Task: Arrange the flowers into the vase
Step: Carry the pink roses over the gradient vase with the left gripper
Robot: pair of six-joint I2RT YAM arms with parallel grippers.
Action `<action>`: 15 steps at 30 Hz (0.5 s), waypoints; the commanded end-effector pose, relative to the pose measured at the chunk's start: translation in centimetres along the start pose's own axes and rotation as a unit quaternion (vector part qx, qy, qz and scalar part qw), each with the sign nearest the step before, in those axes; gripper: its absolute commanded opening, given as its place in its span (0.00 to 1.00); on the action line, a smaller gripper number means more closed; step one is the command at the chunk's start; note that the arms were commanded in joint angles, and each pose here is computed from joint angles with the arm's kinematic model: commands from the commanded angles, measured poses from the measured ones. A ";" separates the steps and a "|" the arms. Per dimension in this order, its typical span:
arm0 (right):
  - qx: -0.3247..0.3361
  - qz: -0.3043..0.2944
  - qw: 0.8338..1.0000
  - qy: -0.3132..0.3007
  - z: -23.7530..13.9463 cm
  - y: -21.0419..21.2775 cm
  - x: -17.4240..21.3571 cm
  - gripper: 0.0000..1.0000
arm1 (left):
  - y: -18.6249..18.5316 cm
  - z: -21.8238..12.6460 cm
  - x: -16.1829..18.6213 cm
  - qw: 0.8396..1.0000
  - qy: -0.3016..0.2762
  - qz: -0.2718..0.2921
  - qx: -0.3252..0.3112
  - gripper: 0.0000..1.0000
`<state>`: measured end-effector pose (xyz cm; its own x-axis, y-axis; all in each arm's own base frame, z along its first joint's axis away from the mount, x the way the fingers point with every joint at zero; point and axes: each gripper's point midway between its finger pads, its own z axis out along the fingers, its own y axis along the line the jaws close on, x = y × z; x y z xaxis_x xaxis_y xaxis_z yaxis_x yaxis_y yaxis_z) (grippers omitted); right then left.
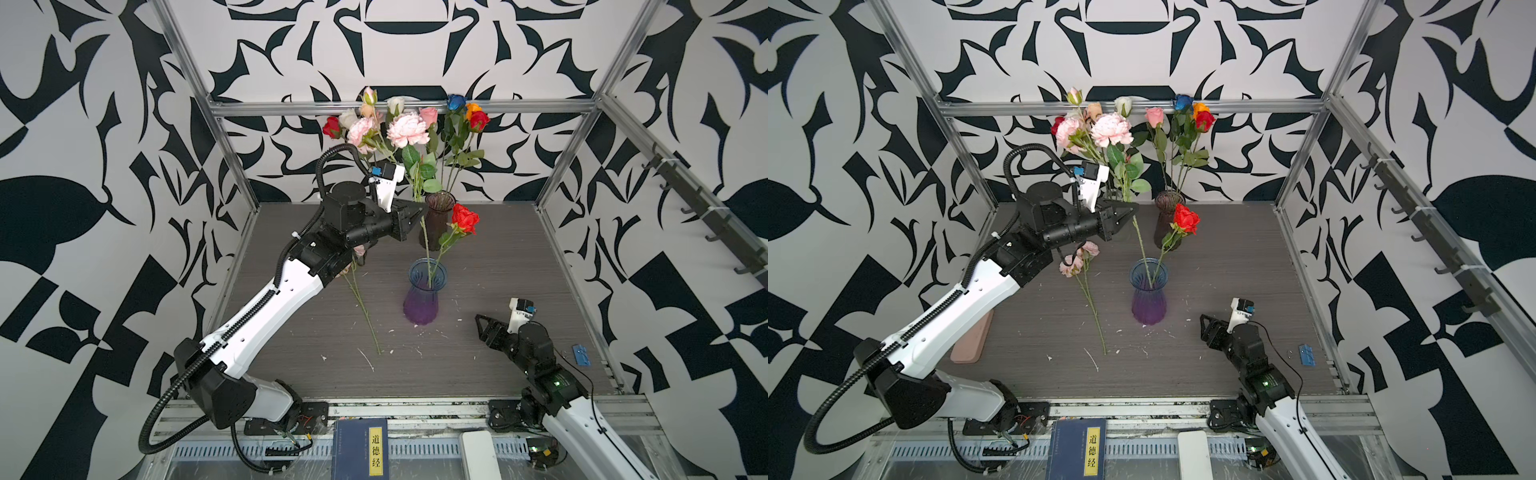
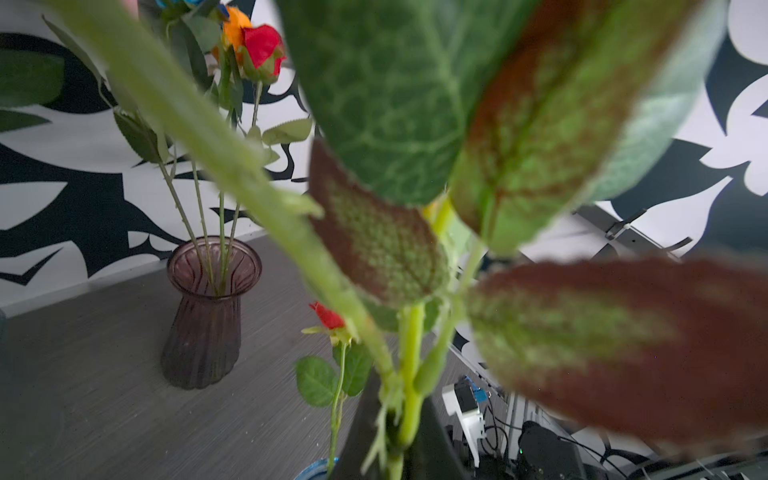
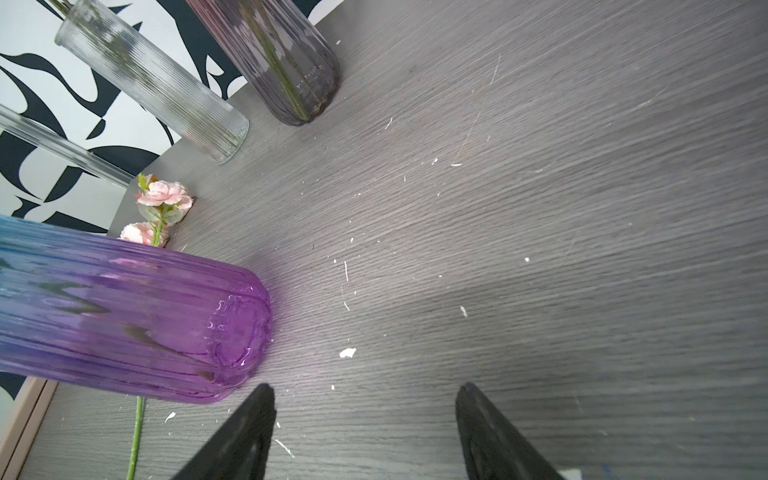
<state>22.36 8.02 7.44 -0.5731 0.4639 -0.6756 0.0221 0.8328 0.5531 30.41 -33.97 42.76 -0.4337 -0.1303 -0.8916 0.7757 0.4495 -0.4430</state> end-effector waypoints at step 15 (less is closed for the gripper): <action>0.012 -0.001 1.000 0.008 0.0 -0.5 0.5 0.72 | 1.1 2.1 2.2 1.000 0.017 -0.012 -0.004 0.42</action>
<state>22.36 8.02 7.44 -0.5730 0.4642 -0.6754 0.0223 0.8326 0.5534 31.45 -35.36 39.43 -0.4839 -0.1033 -0.8690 0.7492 0.4642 -0.4724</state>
